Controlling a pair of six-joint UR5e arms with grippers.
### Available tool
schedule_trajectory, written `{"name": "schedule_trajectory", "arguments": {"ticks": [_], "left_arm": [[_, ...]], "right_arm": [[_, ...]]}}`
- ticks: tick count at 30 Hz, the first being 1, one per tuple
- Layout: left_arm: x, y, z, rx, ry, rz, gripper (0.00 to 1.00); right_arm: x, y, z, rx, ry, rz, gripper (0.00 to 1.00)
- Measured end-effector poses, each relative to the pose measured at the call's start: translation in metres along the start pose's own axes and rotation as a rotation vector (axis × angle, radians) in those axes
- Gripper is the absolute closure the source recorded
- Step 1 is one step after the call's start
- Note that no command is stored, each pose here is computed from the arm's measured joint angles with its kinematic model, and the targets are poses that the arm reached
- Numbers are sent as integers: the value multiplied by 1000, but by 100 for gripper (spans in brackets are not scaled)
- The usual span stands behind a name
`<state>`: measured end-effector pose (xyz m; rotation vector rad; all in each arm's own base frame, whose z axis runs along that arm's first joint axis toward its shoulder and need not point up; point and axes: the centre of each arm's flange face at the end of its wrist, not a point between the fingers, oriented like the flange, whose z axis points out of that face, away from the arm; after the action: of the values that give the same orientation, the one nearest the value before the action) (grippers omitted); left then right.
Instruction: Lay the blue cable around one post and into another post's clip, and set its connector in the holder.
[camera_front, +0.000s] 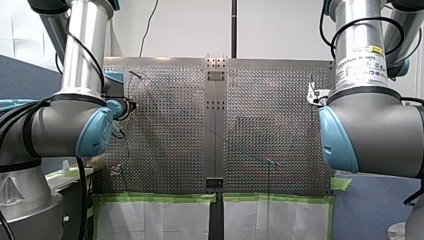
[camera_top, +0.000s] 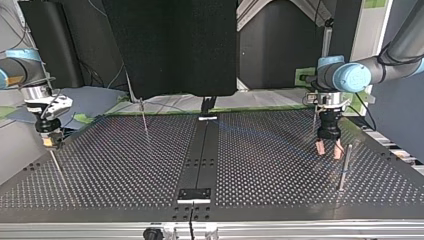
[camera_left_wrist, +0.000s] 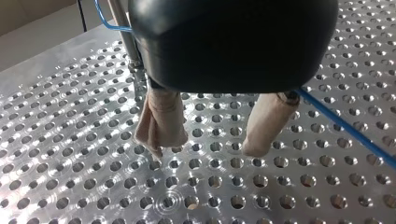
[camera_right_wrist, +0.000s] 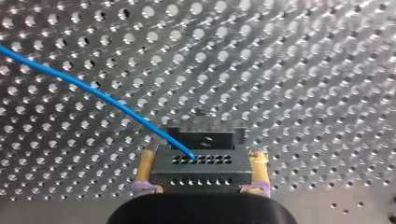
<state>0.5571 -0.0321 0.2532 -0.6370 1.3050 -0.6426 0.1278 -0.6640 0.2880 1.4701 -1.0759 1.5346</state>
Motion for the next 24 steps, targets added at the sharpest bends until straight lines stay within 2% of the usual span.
{"name": "schedule_trajectory", "arguments": {"ticks": [13,24], "left_arm": [[1,-1,0,1,1,0,11],[2,-1,0,1,3,-1,11]], "right_arm": [[2,-1,7,8,8,-8,100],[-3,-1,10,11,-3,-10,100]]}}
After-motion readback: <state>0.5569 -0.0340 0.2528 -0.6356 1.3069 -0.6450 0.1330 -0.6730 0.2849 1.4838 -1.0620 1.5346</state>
